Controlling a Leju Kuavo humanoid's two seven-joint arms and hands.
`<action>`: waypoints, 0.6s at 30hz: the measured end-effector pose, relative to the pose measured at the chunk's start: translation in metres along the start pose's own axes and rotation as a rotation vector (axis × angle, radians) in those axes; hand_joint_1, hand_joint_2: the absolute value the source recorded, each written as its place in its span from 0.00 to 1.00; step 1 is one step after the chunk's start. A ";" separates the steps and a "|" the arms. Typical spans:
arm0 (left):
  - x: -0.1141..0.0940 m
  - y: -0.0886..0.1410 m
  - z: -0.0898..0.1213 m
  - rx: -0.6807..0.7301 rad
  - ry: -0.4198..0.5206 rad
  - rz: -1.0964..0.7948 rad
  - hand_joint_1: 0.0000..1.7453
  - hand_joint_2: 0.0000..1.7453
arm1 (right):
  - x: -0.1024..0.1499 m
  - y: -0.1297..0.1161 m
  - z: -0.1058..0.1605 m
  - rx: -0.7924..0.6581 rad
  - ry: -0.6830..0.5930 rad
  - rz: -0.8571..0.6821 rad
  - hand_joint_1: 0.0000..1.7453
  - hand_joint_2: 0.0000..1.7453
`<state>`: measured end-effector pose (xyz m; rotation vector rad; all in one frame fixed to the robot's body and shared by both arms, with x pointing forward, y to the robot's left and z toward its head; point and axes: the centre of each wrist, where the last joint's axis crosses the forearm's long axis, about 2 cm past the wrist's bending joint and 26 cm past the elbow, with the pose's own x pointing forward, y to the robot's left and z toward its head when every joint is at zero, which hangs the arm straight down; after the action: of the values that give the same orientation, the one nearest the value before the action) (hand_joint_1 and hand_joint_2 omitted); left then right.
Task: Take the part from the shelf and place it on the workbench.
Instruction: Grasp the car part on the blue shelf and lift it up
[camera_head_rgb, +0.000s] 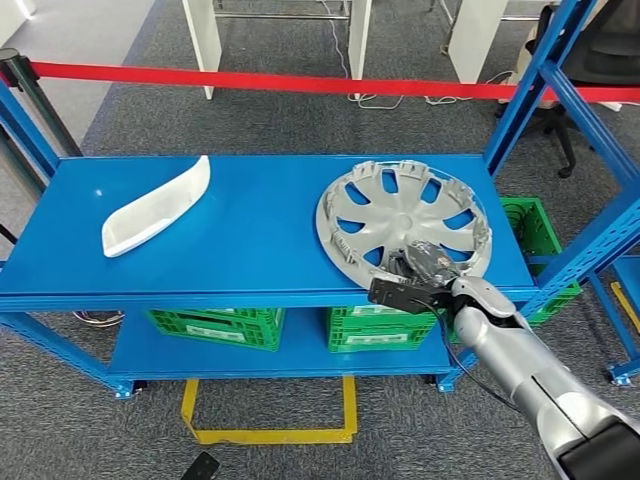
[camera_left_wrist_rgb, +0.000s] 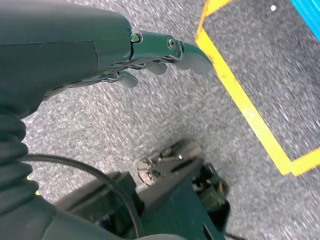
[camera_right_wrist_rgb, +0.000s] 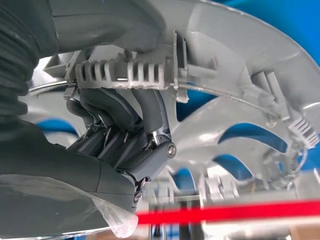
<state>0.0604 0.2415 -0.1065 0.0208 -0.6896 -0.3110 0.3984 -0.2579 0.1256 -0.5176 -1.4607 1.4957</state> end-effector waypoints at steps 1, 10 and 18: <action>0.000 0.000 0.000 0.008 0.001 -0.003 0.00 1.00 | 0.002 0.001 0.001 -0.014 -0.002 0.011 1.00 1.00; 0.004 -0.001 -0.002 0.073 0.012 -0.036 0.00 1.00 | 0.026 -0.023 0.003 -0.325 -0.028 0.193 1.00 1.00; 0.006 -0.001 -0.002 0.081 0.020 -0.043 0.00 1.00 | 0.035 -0.044 0.009 -0.458 -0.039 0.200 1.00 1.00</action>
<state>0.0659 0.2389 -0.1050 0.1157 -0.6820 -0.3234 0.3890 -0.2407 0.1788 -0.9368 -1.8367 1.3233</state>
